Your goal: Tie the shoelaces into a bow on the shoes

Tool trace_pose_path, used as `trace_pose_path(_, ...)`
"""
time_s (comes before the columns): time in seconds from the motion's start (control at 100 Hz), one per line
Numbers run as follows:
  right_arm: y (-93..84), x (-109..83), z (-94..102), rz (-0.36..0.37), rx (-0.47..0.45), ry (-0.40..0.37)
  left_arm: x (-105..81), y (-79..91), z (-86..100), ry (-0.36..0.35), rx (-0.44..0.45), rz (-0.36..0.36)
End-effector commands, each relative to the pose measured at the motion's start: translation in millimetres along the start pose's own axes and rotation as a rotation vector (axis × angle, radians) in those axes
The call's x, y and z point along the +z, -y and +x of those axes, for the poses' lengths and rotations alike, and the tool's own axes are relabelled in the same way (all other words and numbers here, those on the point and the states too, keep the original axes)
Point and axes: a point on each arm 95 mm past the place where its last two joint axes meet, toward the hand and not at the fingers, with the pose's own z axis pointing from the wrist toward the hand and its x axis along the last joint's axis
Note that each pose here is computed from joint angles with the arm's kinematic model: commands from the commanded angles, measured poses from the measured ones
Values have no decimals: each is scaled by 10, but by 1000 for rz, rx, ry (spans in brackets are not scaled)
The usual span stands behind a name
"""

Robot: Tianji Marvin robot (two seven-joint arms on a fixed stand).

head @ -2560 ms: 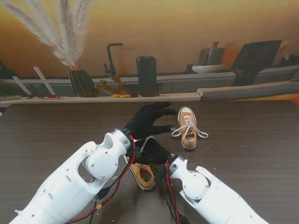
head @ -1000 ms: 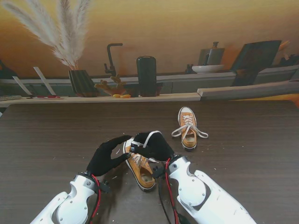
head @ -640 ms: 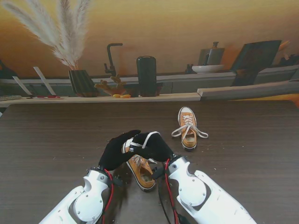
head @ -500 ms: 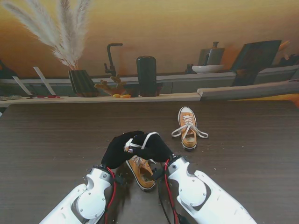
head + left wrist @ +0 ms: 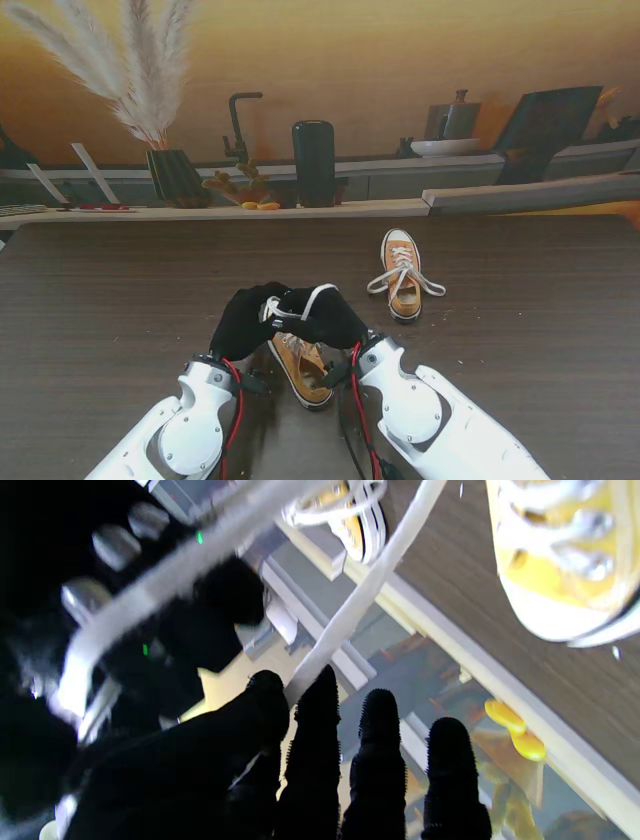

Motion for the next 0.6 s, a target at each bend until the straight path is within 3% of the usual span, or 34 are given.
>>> trace_pose_path(0.0, 10, 17, 28, 3, 14, 7, -27, 111, 46, 5, 20, 45)
trace_pose_path(0.11, 13, 41, 34, 2, 33, 19, -91, 289, 83, 30, 39, 105)
trace_pose_path(0.25, 37, 71, 43, -14, 45, 44, -212, 474, 119, 60, 51, 128)
trace_pose_path(0.59, 94, 150, 43, -77, 74, 138, -614, 646, 207, 105, 76, 152)
